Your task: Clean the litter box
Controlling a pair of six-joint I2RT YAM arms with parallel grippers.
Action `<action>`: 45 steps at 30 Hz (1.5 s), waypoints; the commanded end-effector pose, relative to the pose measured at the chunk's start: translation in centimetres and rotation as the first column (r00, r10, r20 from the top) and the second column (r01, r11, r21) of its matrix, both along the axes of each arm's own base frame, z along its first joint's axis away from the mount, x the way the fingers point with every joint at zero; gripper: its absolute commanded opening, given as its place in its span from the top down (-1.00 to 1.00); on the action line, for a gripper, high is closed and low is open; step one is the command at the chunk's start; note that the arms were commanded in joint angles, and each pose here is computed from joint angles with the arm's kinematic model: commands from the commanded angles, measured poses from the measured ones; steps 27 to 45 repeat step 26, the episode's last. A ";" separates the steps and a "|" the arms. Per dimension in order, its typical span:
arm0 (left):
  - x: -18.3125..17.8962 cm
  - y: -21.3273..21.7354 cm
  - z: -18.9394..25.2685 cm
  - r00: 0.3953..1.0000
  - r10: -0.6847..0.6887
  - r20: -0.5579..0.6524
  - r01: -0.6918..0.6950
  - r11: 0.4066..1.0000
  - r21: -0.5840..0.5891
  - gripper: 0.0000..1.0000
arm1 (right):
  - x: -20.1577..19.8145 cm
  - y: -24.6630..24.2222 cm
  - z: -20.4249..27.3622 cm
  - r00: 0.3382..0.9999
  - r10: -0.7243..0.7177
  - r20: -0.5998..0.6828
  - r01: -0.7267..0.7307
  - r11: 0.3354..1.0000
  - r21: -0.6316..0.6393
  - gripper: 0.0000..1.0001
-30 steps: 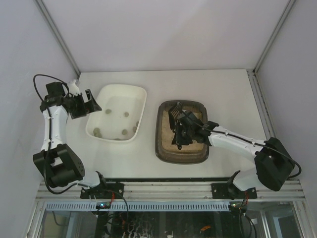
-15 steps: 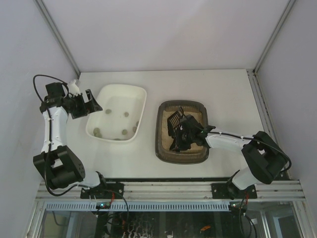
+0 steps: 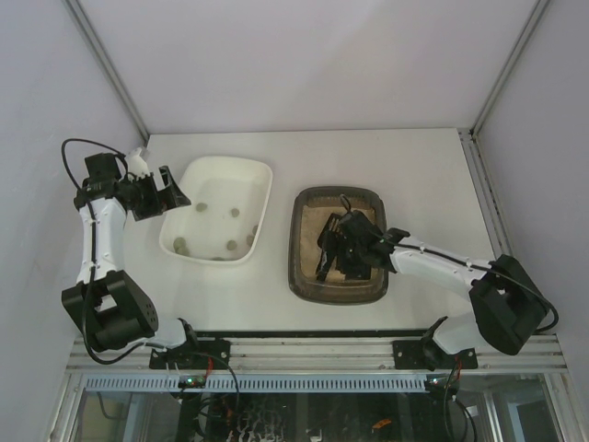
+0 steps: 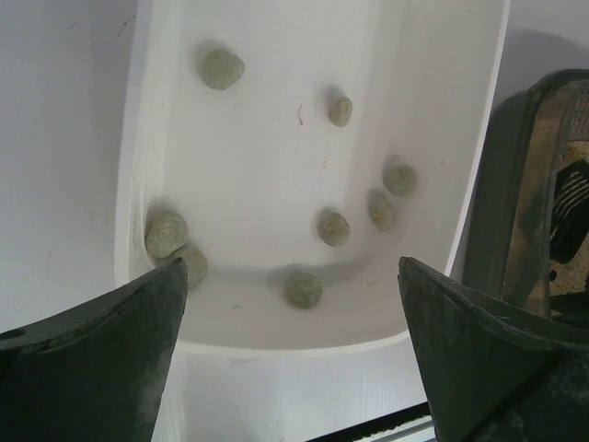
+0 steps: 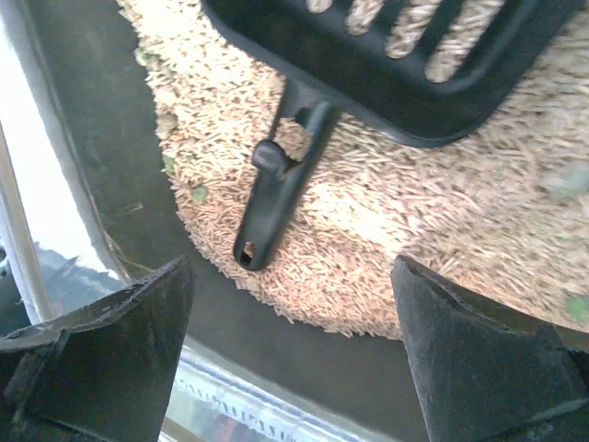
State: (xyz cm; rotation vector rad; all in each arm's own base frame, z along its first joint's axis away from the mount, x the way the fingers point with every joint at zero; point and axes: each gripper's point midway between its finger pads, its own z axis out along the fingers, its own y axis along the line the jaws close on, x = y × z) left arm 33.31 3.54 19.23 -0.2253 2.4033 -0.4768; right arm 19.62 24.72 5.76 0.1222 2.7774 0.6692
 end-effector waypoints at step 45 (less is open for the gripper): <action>-0.1 -0.8 1.2 0.997 -0.036 0.075 0.030 0.996 0.079 -0.99 | 3.5 -6.5 15.4 0.885 -0.014 0.465 0.135 0.964 -0.228 -1.00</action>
